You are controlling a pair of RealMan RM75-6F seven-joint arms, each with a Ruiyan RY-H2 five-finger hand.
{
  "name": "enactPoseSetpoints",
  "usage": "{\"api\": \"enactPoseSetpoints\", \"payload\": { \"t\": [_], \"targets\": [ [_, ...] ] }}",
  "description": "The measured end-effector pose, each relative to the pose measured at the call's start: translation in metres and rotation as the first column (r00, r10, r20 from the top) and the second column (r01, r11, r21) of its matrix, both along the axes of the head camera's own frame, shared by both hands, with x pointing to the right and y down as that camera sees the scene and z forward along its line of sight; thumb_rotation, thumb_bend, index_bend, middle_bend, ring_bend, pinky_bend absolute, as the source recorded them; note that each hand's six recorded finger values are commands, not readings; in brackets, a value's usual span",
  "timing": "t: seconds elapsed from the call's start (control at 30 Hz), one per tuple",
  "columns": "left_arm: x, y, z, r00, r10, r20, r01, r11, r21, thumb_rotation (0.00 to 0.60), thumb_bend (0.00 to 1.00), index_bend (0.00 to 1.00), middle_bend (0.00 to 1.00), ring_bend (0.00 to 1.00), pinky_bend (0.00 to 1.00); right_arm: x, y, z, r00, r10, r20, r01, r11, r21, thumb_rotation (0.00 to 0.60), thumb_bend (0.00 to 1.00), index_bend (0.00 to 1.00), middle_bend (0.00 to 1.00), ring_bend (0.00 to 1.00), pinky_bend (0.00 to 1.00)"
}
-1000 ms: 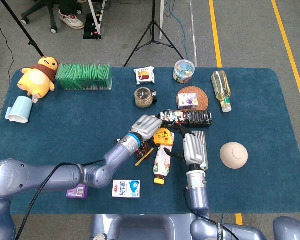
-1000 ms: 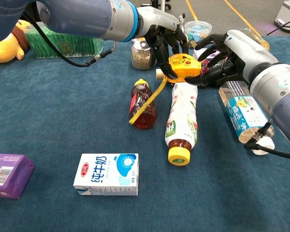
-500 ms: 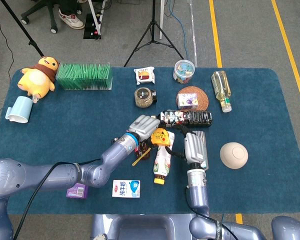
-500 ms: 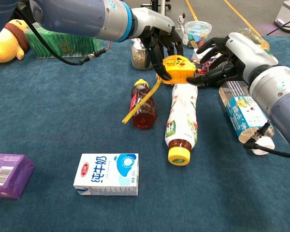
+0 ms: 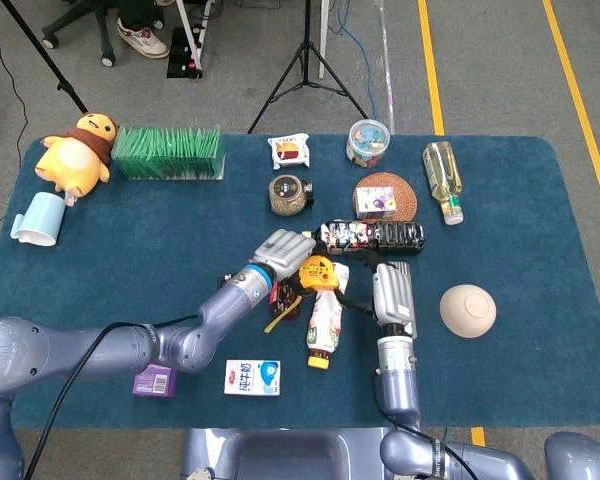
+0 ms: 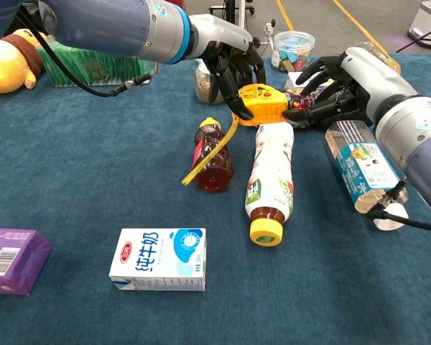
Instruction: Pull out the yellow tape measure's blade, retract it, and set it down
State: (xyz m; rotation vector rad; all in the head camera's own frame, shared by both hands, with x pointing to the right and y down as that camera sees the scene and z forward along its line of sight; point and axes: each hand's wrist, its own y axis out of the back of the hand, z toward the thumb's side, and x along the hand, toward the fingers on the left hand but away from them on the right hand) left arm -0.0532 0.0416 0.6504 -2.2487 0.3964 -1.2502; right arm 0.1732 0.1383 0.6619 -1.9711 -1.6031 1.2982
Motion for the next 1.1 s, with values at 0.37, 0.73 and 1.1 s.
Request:
{"api": "enactPoseSetpoints", "payload": {
  "t": [0.37,0.73,1.1],
  "targets": [
    [-0.005,-0.001,0.002,1.0,-0.002,0.009,0.002,1.0,-0.003,0.6,0.35,0.57,0.42,0.31,0.48,0.006,-0.001,-0.002,1.0,0.011,-0.001,-0.011,1.0,0.009,0.549,0.38,0.36,0.36,0.37,0.34],
    [-0.01,-0.004,0.005,1.0,-0.003,0.02,0.003,1.0,-0.001,0.6,0.35,0.57,0.42,0.31,0.48,0.011,-0.001,-0.002,1.0,0.022,0.006,-0.022,1.0,0.017,0.549,0.46,0.43,0.39,0.39,0.36],
    [-0.015,-0.007,0.005,1.0,-0.008,0.027,0.008,1.0,0.0,0.6,0.35,0.57,0.42,0.31,0.48,0.013,-0.002,-0.003,0.999,0.032,0.011,-0.032,0.999,0.024,0.556,0.52,0.54,0.45,0.44,0.38]
  ]
}}
